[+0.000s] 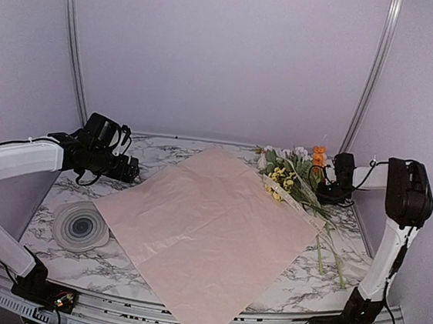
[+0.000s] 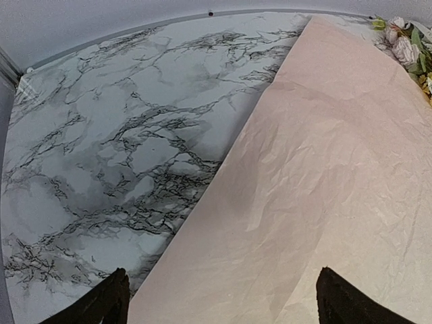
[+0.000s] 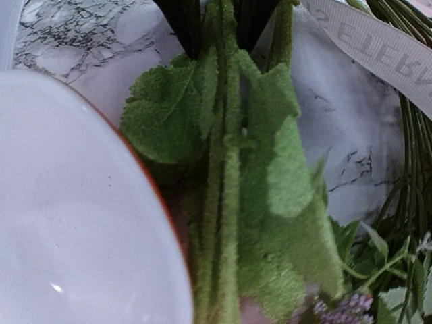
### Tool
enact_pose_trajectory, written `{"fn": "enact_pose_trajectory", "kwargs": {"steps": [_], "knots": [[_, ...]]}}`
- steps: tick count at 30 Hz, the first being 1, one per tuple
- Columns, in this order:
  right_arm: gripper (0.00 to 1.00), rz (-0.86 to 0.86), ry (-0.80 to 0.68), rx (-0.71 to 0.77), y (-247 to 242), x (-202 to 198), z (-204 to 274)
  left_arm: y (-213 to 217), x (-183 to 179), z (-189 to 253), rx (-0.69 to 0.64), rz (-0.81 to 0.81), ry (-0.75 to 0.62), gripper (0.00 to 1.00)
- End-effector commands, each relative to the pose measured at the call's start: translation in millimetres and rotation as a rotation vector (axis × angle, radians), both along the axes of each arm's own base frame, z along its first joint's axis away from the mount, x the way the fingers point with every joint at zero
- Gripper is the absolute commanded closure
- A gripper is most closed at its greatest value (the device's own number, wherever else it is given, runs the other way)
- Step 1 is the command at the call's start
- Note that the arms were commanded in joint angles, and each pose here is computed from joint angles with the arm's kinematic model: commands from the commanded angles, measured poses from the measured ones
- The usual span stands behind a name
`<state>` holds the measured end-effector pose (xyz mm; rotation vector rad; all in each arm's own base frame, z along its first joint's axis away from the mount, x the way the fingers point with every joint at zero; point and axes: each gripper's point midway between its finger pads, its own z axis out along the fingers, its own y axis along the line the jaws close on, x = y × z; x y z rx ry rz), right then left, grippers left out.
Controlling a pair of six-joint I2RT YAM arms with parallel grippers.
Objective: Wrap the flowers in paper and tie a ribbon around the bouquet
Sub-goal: Pick up the fake flower from the corner of the board, then place the fake flower on the flattened wrapping paper.
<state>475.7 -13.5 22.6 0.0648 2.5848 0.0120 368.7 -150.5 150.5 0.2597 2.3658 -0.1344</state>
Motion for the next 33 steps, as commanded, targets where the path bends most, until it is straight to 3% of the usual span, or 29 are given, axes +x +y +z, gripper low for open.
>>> {"fn": "enact_pose_trajectory", "kwargs": {"steps": [1,5,13,21,30,33], "knots": [[0.87,0.035,0.01,0.019,5.6,-0.4,-5.1,-0.2,0.9,-4.8,-0.001,-0.006,0.006,0.03],[0.97,0.038,-0.041,-0.013,1.8,4.7,19.2,-1.2,0.7,-5.2,-0.006,-0.009,0.009,0.03],[1.0,0.044,-0.27,-0.136,-0.3,3.3,118.5,-2.3,-0.9,-2.6,-0.015,-0.016,0.006,0.03],[1.0,-0.05,-0.763,-0.313,0.0,-36.1,277.4,-1.4,-1.1,0.2,-0.014,-0.014,-0.003,0.04],[1.0,-0.048,-1.316,-0.248,9.1,-124.9,442.4,-1.7,-1.7,0.2,-0.011,-0.019,-0.004,0.03],[1.0,0.118,-1.447,-0.194,37.5,-149.6,474.0,-1.7,-1.5,0.3,-0.009,-0.018,-0.005,0.03]]}}
